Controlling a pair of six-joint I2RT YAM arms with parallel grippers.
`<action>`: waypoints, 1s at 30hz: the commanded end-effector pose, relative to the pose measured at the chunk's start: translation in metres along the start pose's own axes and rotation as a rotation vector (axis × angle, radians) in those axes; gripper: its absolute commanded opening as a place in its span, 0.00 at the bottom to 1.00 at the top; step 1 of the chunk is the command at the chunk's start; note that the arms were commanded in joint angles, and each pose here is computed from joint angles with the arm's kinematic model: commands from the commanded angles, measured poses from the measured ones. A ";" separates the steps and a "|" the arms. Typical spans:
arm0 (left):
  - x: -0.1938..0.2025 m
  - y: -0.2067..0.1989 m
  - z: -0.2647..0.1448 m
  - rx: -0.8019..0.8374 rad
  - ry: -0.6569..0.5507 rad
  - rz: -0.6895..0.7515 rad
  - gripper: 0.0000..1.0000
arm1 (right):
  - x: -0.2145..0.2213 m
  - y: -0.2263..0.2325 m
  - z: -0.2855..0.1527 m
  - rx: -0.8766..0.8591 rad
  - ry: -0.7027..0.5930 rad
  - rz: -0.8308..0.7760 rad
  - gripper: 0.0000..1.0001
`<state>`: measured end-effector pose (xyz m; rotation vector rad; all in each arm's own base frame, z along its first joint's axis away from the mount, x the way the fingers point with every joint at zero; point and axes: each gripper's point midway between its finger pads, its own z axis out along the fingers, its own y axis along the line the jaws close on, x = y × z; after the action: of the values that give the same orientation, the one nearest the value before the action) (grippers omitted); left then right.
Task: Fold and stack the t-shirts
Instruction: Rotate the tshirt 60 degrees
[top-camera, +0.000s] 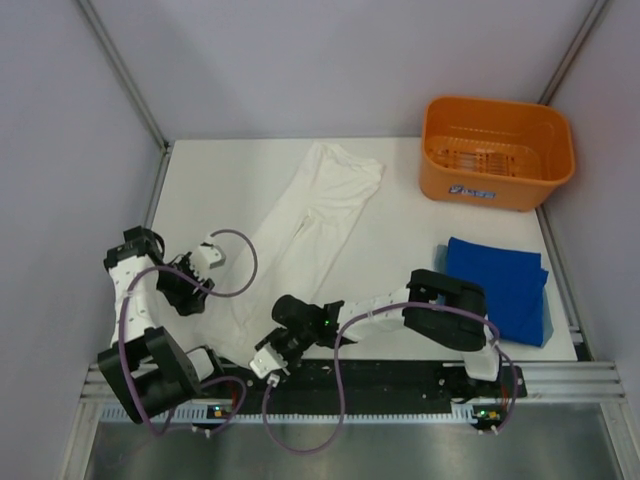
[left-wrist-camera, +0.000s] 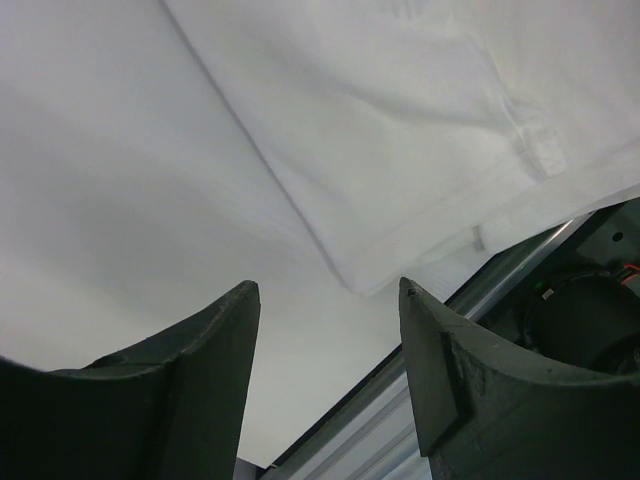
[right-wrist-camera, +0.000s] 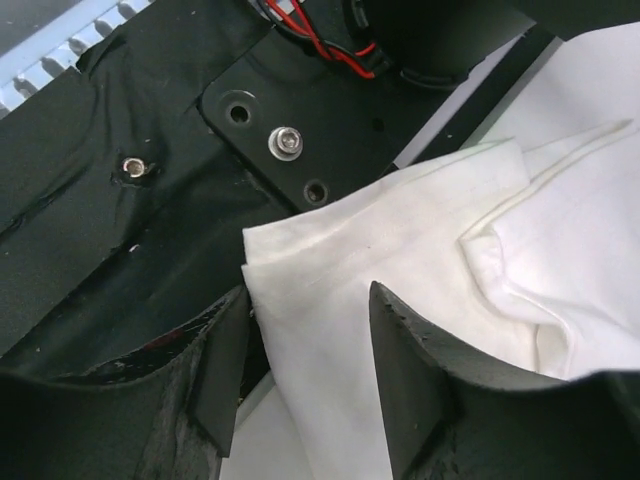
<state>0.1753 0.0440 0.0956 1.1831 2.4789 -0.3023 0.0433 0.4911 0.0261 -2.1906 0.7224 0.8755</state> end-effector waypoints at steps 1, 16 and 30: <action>-0.005 -0.011 0.004 0.050 -0.011 0.042 0.62 | -0.002 0.005 0.017 -0.041 -0.005 -0.044 0.45; -0.003 -0.076 0.005 0.331 -0.047 0.803 0.77 | 0.004 0.026 -0.051 0.032 0.018 0.022 0.00; 0.050 -0.094 0.057 0.487 0.132 1.138 0.83 | 0.011 0.029 -0.058 0.022 0.012 0.082 0.00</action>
<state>0.1251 -0.0070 0.0440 2.2620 1.7797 -0.3887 0.0518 0.4182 0.0207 -2.1968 0.8481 0.8517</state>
